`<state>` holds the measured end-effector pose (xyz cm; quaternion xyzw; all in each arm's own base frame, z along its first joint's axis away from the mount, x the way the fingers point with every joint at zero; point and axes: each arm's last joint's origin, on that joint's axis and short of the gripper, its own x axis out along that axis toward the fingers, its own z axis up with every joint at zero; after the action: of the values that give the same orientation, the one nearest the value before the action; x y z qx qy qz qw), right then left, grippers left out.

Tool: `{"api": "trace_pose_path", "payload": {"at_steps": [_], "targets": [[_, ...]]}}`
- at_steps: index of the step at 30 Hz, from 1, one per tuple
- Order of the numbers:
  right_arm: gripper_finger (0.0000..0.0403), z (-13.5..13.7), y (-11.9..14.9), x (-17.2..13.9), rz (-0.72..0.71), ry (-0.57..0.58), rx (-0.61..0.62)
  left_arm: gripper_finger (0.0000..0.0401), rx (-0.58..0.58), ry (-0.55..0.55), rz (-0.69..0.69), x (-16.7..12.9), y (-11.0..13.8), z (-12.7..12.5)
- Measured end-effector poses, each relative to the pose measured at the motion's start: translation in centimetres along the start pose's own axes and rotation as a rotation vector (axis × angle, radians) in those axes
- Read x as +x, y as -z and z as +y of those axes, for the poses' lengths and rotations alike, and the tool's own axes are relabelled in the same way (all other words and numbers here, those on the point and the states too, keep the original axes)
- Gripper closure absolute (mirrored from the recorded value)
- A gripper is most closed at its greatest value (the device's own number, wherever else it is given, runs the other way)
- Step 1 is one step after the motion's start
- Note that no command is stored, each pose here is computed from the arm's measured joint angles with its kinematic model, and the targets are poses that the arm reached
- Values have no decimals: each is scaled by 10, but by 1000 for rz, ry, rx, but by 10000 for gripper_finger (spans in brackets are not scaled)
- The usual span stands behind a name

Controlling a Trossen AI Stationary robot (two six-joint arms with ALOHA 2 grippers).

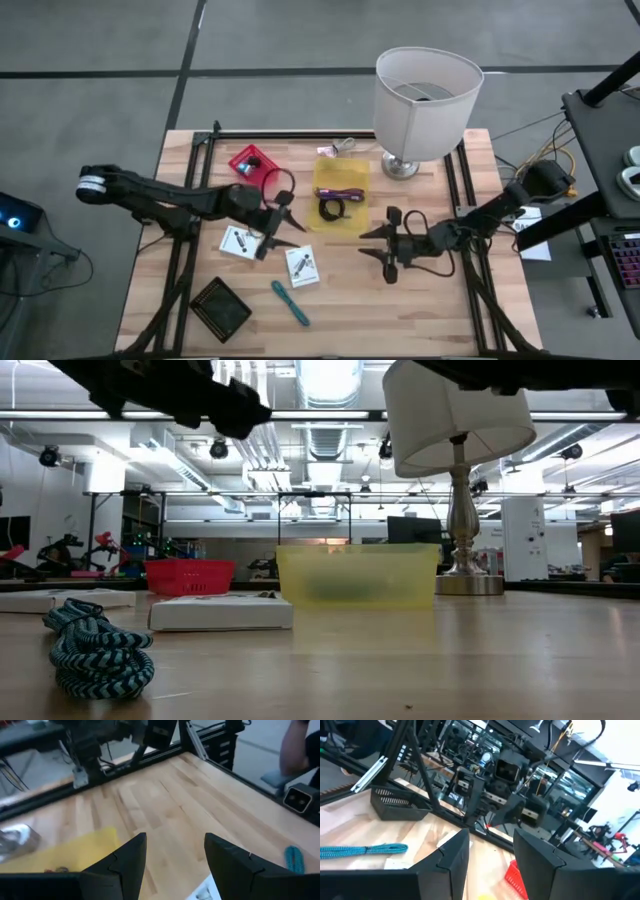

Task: Pick and place items into bin
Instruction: Put the blue charger cable into the yellow bin

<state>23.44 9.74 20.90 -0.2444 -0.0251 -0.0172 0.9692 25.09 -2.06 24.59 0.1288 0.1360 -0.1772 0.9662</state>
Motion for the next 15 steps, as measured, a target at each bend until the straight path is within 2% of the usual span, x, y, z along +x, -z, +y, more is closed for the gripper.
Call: {"api": "trace_pose_path", "payload": {"at_steps": [5, 9, 15], "targets": [[263, -1, 0, -1, 11, 16, -12, 216, 46, 0, -15, 3, -11, -13], [266, -3, 3, -2, 60, 84, -38, 216, 55, 38, -10, 5, -12, -23], [263, -4, 10, -5, 123, 161, -37, 216, 32, 22, 122, 12, -2, -38]]}}
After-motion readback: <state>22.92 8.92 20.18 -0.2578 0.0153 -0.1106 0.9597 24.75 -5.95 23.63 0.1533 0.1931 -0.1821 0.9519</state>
